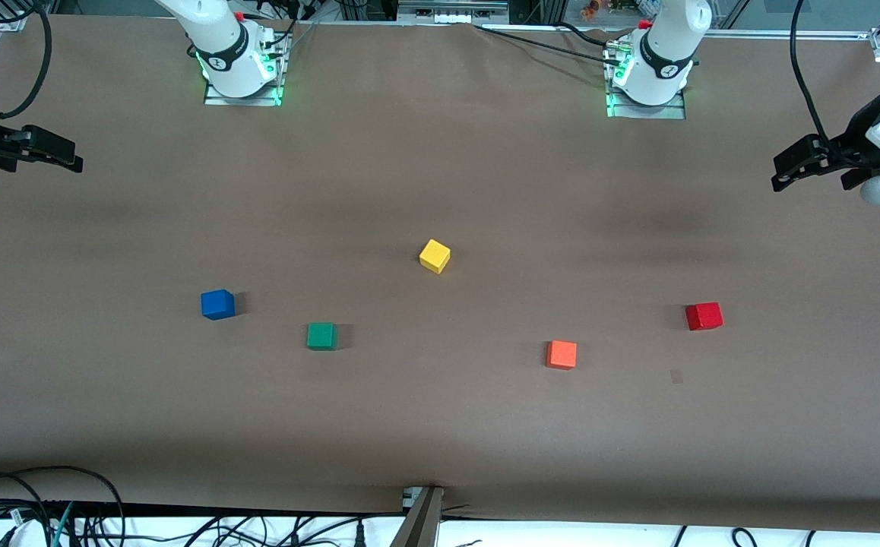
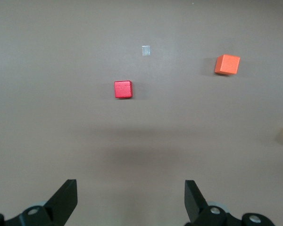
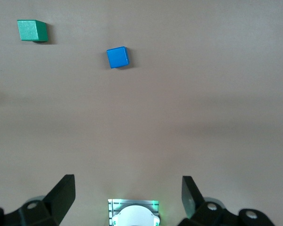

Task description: Pass red block to right arm, stack on blue

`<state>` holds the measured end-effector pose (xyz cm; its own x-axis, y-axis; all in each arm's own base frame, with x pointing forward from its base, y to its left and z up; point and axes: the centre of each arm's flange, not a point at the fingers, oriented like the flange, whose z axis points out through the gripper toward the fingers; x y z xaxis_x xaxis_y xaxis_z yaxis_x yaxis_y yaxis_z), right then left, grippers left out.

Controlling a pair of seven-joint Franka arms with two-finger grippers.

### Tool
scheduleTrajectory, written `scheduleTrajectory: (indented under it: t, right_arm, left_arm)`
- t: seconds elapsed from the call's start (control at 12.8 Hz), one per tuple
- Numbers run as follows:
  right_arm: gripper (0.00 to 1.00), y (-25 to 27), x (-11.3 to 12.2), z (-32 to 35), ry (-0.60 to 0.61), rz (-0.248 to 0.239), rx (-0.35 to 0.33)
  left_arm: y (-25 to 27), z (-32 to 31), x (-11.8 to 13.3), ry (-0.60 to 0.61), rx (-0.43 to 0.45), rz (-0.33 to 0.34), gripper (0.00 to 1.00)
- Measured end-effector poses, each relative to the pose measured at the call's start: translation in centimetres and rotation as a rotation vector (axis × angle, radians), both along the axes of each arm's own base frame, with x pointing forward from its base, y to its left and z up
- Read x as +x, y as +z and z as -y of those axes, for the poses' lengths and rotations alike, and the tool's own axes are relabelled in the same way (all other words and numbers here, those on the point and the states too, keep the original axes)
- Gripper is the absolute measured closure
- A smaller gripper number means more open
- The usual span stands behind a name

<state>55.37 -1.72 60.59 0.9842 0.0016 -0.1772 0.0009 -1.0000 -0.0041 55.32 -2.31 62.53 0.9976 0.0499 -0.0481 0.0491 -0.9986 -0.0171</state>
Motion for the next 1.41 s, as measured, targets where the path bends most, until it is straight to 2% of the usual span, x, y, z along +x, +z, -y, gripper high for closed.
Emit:
scheduleTrajectory:
  t: [0.7,1.17,1.41]
  right_arm:
    - [0.00,0.0,0.0,0.0,-0.001,0.000,0.000]
    - [0.00,0.0,0.0,0.1,-0.002,0.000,0.000]
    - [0.00,0.0,0.0,0.2,-0.003,0.000,0.000]
  left_arm:
    - [-0.3,0.1,0.2,-0.003,-0.003,-0.005,0.00]
    - [-3.6,-0.2,3.0,0.005,-0.025,-0.041,0.00]
    - [-4.0,-1.5,3.2,0.019,-0.021,-0.071,0.00]
